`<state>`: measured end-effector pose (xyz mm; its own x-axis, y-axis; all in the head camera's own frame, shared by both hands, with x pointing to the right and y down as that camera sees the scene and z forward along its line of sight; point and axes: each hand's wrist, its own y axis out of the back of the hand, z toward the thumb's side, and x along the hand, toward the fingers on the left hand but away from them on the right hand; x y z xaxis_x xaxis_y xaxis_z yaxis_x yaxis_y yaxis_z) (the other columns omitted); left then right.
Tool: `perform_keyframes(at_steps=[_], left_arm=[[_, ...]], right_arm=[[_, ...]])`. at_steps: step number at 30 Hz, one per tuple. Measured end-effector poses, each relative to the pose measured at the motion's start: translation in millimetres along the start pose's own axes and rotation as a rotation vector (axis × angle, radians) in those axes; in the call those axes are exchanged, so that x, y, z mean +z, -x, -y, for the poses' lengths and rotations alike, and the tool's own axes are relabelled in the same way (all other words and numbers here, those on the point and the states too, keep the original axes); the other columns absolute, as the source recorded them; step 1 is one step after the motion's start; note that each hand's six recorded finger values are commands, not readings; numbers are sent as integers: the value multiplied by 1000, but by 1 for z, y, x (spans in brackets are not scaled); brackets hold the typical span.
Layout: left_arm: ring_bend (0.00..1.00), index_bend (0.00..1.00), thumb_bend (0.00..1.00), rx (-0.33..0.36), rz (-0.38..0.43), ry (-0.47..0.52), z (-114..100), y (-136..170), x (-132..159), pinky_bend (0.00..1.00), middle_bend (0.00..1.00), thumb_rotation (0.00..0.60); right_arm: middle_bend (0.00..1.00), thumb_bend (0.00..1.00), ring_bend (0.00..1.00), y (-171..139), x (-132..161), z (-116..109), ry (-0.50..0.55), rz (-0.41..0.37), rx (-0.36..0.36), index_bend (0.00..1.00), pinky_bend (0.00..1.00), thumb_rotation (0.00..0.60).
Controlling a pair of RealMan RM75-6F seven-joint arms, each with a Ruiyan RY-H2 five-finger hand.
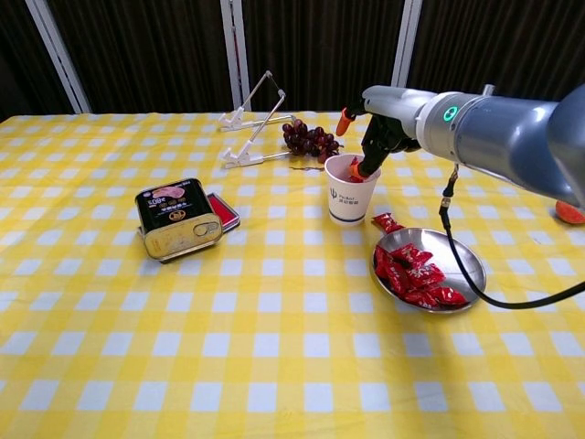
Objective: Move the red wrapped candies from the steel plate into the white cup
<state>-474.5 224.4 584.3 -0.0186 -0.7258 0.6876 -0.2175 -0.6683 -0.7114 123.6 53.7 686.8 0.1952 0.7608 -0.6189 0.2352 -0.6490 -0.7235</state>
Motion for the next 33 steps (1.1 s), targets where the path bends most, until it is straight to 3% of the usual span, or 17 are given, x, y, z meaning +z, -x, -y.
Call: perform_keyframes(at_steps=[12,21,27,33], left_arm=[[0,0,70,3,-1,-1,0,0,0,0,0,600],[0,0,83,12,3,-8,-1,1,0,0,0,600],[0,0,84,26,4,-10,-3,2,0,0,0,600],[0,0,84,42,8,-18,-4,4,0,0,0,600]], right_arm=[[768,369,906,-8,0,-4,-5,-12,-20,208,947,600],[768,368,906,-37,-3,-12,-33,-21,-16,208,947,600],[768,355,906,-70,-19,-6,-85,-11,41,208,947,600],[768,355,906,-101,-49,14,-151,18,107,208,947,600]])
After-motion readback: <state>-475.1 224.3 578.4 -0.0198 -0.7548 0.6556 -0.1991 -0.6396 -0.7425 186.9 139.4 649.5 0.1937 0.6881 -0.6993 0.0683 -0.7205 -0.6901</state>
